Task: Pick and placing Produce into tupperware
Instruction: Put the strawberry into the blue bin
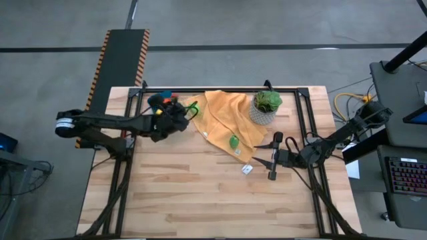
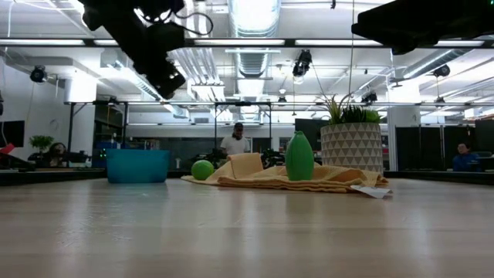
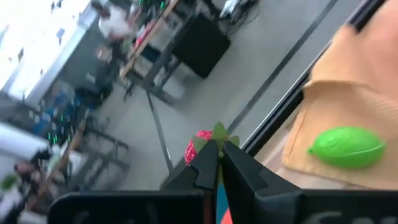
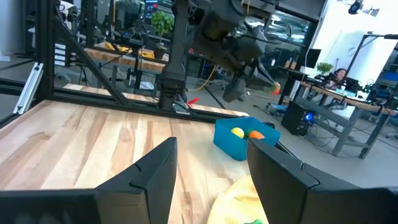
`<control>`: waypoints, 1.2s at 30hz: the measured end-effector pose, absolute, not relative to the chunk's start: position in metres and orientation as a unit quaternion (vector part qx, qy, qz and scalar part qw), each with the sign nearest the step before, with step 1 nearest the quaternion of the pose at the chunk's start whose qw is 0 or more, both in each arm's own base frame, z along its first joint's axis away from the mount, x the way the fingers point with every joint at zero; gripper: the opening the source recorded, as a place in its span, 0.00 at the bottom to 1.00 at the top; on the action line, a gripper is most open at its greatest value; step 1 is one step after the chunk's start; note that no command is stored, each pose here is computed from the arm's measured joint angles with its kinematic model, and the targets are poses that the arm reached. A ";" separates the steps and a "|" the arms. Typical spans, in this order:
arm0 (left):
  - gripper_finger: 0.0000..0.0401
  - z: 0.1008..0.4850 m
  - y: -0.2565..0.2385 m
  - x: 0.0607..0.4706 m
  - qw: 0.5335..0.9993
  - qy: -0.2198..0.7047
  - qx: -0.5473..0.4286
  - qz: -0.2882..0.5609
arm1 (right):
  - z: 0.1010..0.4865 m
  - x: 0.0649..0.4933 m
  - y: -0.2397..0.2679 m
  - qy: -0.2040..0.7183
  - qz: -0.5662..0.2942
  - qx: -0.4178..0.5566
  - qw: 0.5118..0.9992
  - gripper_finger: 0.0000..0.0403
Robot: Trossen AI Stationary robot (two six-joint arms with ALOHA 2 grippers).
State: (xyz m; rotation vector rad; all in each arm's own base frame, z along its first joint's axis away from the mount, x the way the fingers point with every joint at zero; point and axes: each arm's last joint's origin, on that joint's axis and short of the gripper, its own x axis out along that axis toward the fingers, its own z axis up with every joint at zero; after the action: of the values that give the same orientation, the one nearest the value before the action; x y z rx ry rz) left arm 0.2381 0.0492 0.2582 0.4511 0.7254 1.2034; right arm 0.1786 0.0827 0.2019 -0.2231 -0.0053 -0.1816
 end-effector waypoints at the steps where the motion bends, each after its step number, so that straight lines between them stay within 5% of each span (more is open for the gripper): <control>1: 0.00 0.258 0.052 0.235 0.738 0.331 0.194 0.555 | 0.202 0.179 0.083 -0.003 -0.091 -0.111 0.990 0.46; 17: 0.00 0.230 0.094 0.209 0.740 0.392 0.012 0.547 | 0.202 0.179 0.083 -0.003 -0.091 -0.107 0.990 0.46; 36: 0.00 0.193 0.105 0.216 0.722 0.462 -0.045 0.512 | 0.202 0.179 0.083 -0.003 -0.091 -0.108 0.990 0.46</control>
State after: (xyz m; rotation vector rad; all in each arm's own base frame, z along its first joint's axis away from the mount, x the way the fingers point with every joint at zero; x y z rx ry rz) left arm 0.2161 0.1047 0.1928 -0.0994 1.0214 1.1311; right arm 0.1787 0.0827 0.2020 -0.2161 -0.0062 -0.1818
